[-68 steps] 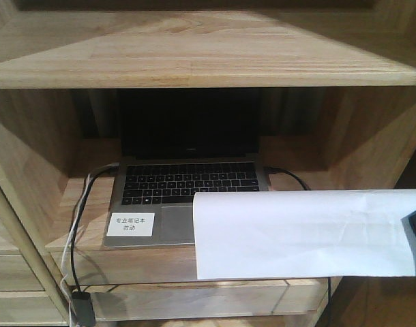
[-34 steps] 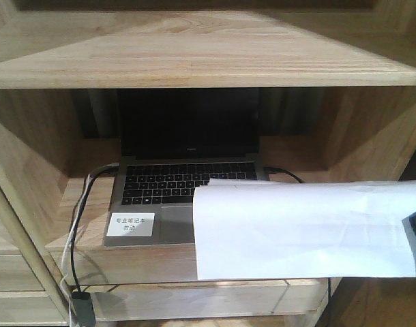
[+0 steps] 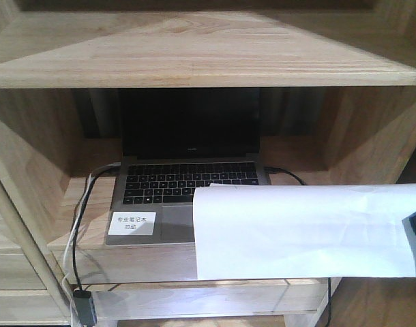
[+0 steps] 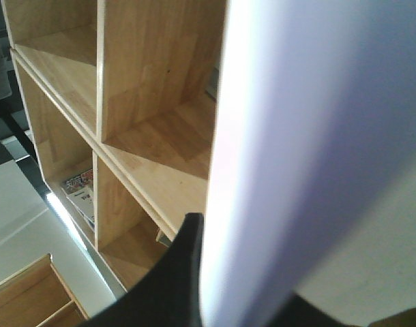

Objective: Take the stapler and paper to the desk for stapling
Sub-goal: 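Pull the white paper off the shelf with the right gripper, then drive the base away from the shelf toward the wooden desk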

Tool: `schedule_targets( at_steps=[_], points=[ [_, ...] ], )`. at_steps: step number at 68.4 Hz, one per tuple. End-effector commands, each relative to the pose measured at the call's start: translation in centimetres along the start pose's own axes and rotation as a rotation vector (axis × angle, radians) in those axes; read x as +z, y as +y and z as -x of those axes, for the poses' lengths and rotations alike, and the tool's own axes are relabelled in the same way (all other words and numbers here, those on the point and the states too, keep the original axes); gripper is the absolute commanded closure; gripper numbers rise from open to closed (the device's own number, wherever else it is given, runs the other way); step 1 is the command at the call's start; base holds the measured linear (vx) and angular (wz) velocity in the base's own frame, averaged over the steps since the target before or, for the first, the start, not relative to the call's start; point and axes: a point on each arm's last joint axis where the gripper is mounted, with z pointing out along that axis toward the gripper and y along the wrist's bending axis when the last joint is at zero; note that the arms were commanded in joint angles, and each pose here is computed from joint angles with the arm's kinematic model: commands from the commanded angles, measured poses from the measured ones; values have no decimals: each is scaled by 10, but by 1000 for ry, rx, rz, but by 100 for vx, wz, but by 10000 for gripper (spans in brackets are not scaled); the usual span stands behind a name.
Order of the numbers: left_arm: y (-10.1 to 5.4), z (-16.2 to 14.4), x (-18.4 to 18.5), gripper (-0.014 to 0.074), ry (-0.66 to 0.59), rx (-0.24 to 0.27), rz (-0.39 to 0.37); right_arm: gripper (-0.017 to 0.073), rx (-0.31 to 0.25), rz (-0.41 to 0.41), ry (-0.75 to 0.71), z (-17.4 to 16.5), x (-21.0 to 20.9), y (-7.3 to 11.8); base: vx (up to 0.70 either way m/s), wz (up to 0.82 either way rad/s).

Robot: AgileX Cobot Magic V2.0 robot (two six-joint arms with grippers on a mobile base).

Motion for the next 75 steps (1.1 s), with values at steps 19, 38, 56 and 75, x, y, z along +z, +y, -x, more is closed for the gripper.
schedule_targets(
  at_steps=[19, 38, 56, 75],
  points=[
    [-1, 18, -3, 600, -126, -5, -13, 564, 0, 87, -21, -1, -5, 5, -5, 4],
    [-1, 18, -3, 600, -126, -5, -13, 564, 0, 87, -21, -1, -5, 5, -13, 10],
    [-1, 18, -3, 600, -126, -5, -13, 564, 0, 87, -21, -1, -5, 5, -18, -6],
    [-1, 18, -3, 600, -126, -5, -13, 564, 0, 87, -21, -1, -5, 5, -19, -4]
  ],
)
